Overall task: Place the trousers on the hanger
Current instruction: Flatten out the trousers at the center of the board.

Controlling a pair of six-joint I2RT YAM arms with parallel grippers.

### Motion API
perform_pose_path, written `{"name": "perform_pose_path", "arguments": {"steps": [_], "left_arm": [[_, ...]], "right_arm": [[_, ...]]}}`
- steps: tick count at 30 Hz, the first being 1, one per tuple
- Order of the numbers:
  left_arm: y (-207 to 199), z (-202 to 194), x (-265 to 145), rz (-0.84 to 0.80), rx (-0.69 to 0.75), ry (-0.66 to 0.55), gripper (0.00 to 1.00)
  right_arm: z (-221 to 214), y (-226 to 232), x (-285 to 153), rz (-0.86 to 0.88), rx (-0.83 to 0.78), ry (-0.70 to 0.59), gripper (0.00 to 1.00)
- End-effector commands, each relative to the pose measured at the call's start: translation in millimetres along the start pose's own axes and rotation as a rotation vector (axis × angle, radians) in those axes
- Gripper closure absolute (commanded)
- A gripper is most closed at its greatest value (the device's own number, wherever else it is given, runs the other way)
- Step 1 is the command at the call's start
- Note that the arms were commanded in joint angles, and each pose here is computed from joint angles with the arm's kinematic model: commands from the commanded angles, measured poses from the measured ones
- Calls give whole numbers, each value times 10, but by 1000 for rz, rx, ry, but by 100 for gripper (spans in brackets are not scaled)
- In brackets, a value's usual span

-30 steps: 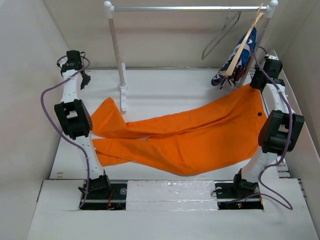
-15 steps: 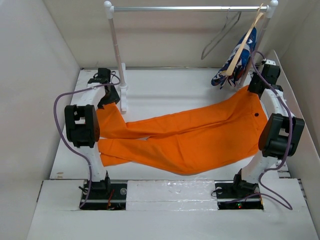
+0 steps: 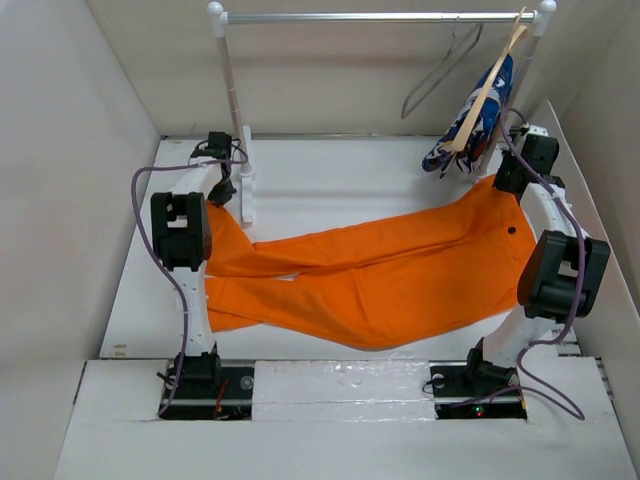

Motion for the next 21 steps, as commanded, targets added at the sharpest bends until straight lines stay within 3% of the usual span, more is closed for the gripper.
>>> {"name": "perform_pose_path", "arguments": {"steps": [1, 5, 7, 10, 16, 21], "left_arm": [[202, 190, -24, 101, -86, -32, 100], [605, 367, -111, 144, -258, -82, 100], [919, 516, -237, 167, -367, -139, 100], [1080, 731, -486, 131, -476, -234, 100], [1125, 950, -826, 116, -541, -322, 100], [1257, 887, -764, 181, -522, -318, 100]], "right_arm": [[216, 60, -204, 12, -8, -92, 100], [179, -22, -280, -34, -4, -92, 100], [216, -149, -281, -58, 20, -127, 100], [298, -269, -250, -65, 38, -157, 100], [490, -315, -180, -65, 34, -178, 100], [492, -305, -353, -77, 52, -260, 100]]}}
Point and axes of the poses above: each gripper's point midway between its finger pads, its own x axis out along the fingers, its own y axis along the line the jaws close on, z = x × y, the point moved 6 cm from there along -x, back along the fingers, and after that the axes turned 4 degrees about -x, right-handed, at the moved point
